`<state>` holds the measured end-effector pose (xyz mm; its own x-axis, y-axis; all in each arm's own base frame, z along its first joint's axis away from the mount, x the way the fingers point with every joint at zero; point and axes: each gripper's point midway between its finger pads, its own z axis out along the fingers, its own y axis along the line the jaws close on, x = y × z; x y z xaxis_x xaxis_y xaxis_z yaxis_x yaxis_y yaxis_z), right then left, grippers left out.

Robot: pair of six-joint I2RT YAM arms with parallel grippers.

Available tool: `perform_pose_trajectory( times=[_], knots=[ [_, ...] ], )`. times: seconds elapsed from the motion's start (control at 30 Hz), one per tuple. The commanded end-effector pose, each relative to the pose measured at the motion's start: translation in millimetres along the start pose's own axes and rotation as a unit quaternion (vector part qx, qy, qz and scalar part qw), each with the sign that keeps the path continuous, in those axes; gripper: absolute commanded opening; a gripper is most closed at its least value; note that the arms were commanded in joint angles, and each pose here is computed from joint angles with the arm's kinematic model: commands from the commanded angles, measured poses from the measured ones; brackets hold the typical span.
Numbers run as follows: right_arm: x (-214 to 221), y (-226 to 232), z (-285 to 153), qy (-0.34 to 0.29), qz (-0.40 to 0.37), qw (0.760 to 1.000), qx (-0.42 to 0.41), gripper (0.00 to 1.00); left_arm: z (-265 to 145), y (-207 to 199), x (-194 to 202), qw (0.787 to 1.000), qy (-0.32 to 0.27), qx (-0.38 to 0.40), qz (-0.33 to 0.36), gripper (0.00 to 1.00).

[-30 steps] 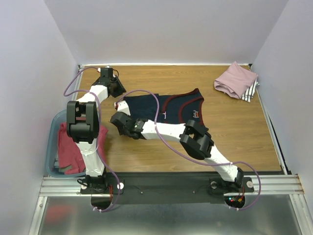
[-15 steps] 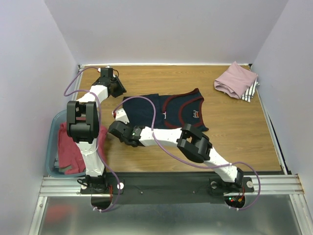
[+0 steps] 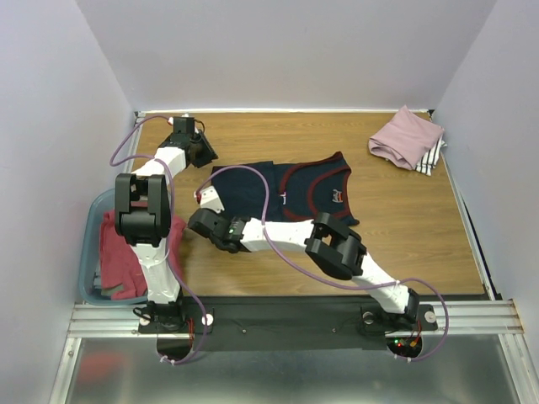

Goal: Fold and stack the tank tops
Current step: Fold the tank top

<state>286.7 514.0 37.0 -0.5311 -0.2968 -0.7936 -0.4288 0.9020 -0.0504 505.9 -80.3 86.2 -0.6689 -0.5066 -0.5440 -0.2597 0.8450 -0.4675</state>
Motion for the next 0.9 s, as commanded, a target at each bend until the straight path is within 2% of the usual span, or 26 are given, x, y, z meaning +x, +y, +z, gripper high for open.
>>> perform_pose_trajectory(
  times=[0.0,0.03,0.07,0.13,0.17,0.3,0.63,0.87],
  knots=[
    [15.2,-9.7,-20.1,0.029,-0.018,0.999,-0.014,0.00,-10.9,-1.2,-3.5,1.000,-0.021,0.006,-0.011,0.40],
    [3.5,-5.9,-27.3,0.020,-0.009,0.999,-0.026,0.00,-13.1,1.6,2.1,1.000,-0.017,0.003,-0.020,0.40],
    [18.1,-9.9,-30.3,0.036,-0.018,0.999,-0.034,0.00,-14.5,0.3,1.2,0.999,-0.026,0.010,-0.024,0.40],
    [6.9,-11.2,-47.5,0.024,-0.004,0.998,-0.056,0.00,-19.0,5.6,10.6,0.999,-0.025,0.005,-0.036,0.40],
    [19.9,-15.6,-50.8,0.039,-0.007,0.997,-0.064,0.00,-21.2,6.1,10.3,0.999,-0.030,0.004,-0.036,0.41],
    [19.8,-25.1,-66.8,0.042,0.010,0.996,-0.075,0.00,-21.1,17.3,26.7,0.999,-0.018,-0.009,-0.037,0.42],
    [21.6,-33.2,-62.5,0.057,0.031,0.995,-0.080,0.00,-28.5,23.3,48.8,0.999,-0.018,-0.021,-0.043,0.43],
    [22.2,-37.9,-60.3,0.061,0.039,0.994,-0.078,0.00,-48.6,28.7,45.4,0.998,-0.041,-0.033,-0.046,0.54]
  ],
)
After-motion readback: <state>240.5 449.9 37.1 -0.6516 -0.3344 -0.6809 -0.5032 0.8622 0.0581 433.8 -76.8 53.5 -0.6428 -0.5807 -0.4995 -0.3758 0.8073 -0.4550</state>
